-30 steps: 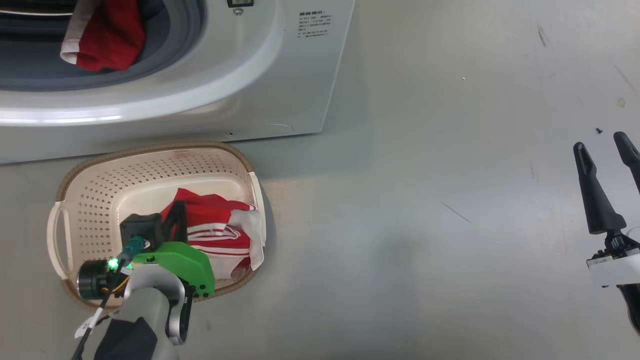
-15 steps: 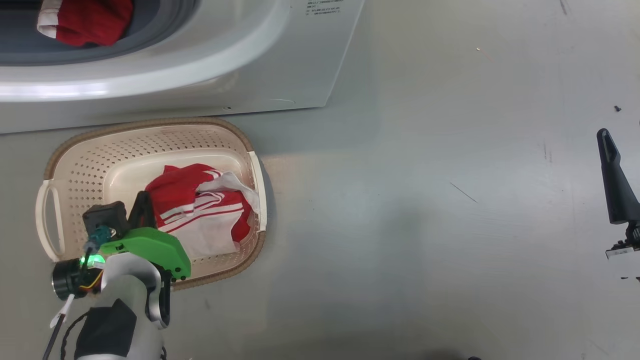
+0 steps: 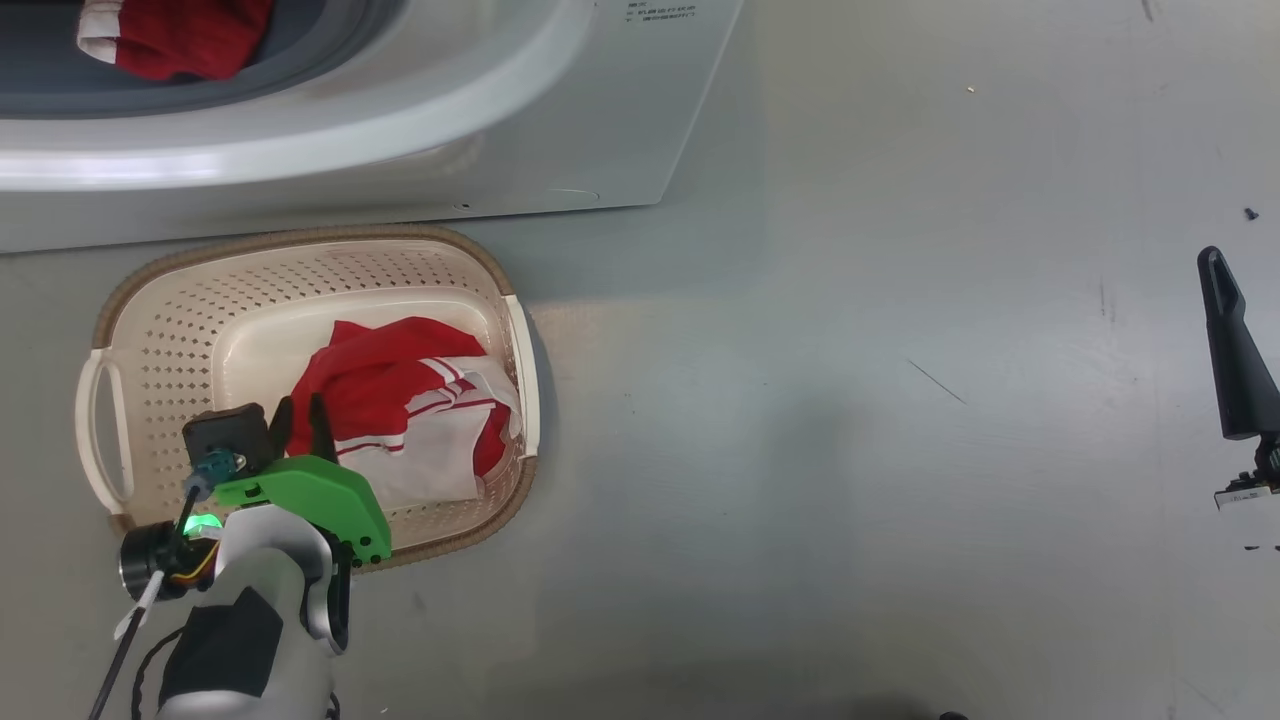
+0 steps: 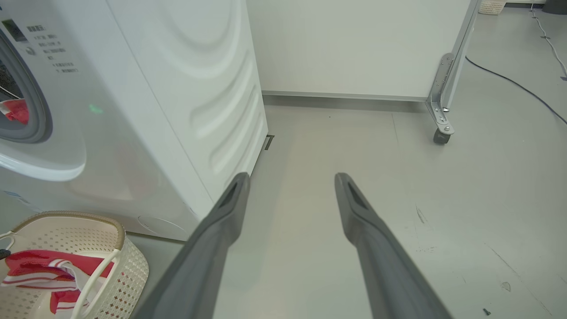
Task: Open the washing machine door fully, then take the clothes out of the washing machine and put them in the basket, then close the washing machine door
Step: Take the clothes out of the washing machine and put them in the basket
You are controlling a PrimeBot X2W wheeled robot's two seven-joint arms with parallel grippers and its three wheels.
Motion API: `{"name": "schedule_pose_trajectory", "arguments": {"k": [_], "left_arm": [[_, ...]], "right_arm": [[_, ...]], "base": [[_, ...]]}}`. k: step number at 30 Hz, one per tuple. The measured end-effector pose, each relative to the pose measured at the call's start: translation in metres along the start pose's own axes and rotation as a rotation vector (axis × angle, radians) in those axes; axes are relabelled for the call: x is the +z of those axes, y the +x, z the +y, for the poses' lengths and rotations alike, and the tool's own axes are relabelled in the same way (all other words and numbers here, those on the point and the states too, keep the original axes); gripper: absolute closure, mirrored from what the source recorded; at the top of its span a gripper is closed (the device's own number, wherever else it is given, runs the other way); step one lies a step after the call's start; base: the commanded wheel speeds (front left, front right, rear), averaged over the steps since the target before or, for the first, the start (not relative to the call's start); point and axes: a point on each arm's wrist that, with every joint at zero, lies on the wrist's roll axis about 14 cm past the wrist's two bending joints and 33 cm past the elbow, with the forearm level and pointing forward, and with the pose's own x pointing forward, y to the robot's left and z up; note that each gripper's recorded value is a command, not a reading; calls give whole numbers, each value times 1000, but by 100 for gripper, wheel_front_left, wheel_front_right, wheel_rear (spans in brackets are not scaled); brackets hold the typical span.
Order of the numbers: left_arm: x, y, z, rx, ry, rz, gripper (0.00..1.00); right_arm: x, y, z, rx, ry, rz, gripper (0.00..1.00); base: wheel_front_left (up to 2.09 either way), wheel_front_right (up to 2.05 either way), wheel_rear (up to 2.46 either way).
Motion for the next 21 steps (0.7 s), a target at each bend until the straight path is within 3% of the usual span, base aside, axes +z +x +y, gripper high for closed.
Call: {"name": "schedule_pose_trajectory", "arguments": {"k": [11,21], "left_arm": [[2,-13,-3,-11,7,-5,0],[43,-32,-25,-81,53,-137,0]], "right_arm": [[8,-3,10,18,15,-28,0],[27,-8,30,60,26,-89,0]], "base": [[0,0,0],[0,0,0]]}}
